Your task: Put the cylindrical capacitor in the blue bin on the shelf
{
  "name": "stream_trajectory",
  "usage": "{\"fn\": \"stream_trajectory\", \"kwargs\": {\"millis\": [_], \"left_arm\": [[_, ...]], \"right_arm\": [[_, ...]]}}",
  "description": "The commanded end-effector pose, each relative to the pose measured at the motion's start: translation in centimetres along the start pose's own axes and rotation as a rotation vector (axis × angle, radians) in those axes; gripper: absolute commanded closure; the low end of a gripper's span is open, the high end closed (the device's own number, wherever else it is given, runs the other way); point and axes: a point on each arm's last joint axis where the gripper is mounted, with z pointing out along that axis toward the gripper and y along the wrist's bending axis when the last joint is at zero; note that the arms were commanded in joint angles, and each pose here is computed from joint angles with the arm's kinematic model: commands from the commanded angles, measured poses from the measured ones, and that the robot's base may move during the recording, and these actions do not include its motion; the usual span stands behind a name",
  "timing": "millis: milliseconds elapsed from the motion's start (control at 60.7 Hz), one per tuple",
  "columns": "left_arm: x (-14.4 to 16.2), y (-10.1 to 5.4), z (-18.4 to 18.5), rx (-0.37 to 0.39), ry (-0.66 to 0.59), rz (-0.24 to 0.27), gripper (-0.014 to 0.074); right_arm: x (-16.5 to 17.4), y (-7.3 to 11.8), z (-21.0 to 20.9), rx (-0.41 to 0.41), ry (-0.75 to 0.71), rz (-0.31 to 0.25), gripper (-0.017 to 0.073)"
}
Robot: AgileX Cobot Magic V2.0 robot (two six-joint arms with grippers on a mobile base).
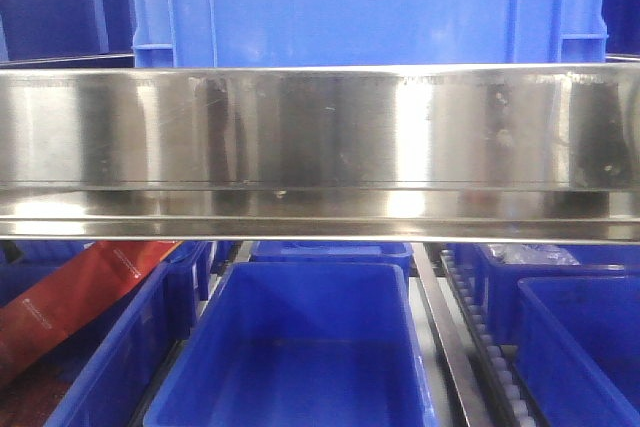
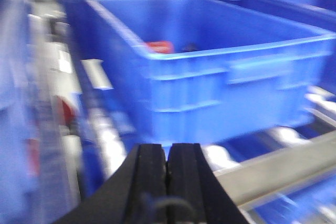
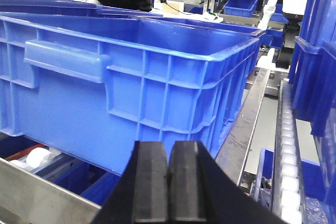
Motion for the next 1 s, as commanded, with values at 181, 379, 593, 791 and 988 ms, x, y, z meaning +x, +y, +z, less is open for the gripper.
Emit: {"fn": "stream_trajectory", "kwargs": {"millis": [181, 379, 593, 791, 988], "left_arm": [[6.7, 2.3, 0.2, -0.263, -0.214, 0.028, 0.0704], [13.2, 3.0, 0.2, -0.379, -0.215, 0.025, 0.0704], [18.5, 3.4, 1.1, -0.403, -0.179, 0.015, 0.0704], [18.6, 3.5, 1.2, -0.404, -0.237, 0.022, 0.0704], [18.6, 3.5, 1.2, -0.404, -0.239, 0.022, 0.0704]], "right_arm": [[-0.2, -0.1, -0.1, 0.010, -0.027, -0.006, 0.0722], [-0.2, -0.1, -0.1, 0.010, -0.027, -0.006, 0.0722], [-0.2, -0.1, -0.1, 0.010, -0.027, -0.006, 0.0722], [-0.2, -0.1, -0.1, 0.011, -0.033, -0.006, 0.0722], [-0.2, -0.1, -0.1, 0.012, -0.036, -0.006, 0.0722]]}}
